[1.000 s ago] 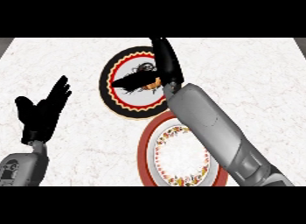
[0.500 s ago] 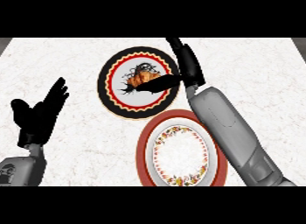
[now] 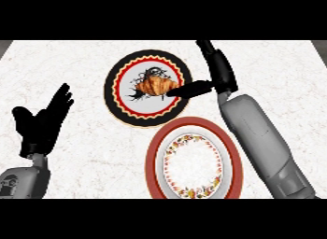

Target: Pick the croissant from the plate and place it in the plate

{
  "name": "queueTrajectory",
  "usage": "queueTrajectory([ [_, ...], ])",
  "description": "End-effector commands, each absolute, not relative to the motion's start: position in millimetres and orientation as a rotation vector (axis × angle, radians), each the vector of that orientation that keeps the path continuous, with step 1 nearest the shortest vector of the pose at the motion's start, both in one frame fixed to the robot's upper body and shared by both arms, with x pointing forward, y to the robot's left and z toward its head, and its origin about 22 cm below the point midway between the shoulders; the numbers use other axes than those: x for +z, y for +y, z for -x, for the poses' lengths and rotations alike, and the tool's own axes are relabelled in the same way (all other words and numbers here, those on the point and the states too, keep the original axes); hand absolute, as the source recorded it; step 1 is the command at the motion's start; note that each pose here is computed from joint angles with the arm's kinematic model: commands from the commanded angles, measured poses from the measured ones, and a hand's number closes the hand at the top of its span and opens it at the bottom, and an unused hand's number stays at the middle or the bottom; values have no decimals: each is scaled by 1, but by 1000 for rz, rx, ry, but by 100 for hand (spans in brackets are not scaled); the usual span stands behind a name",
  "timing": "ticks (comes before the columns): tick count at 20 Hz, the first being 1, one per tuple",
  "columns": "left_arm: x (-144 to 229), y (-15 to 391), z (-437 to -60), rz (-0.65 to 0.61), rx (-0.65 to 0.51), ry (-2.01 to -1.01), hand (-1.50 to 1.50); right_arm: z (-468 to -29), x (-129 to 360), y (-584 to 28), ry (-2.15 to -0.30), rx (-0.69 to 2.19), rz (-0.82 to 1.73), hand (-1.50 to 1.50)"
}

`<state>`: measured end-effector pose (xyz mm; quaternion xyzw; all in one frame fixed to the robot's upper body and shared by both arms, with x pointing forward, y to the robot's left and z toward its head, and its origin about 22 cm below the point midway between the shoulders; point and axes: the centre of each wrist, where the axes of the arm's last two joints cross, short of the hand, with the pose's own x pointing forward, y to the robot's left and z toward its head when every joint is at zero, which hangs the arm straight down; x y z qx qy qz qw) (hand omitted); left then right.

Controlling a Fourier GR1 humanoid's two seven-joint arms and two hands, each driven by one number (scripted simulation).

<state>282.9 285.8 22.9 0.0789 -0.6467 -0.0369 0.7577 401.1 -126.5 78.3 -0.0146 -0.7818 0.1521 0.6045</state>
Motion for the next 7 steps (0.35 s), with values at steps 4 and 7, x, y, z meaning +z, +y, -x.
queueTrajectory([
  [4, 5, 298, -276, -167, -54, -1415, 0, -397, 71, -140, -1771, 377, 90, -150],
  [7, 12, 277, -284, -170, -83, -1412, 0, -407, 64, -165, -1767, 392, 114, -150],
])
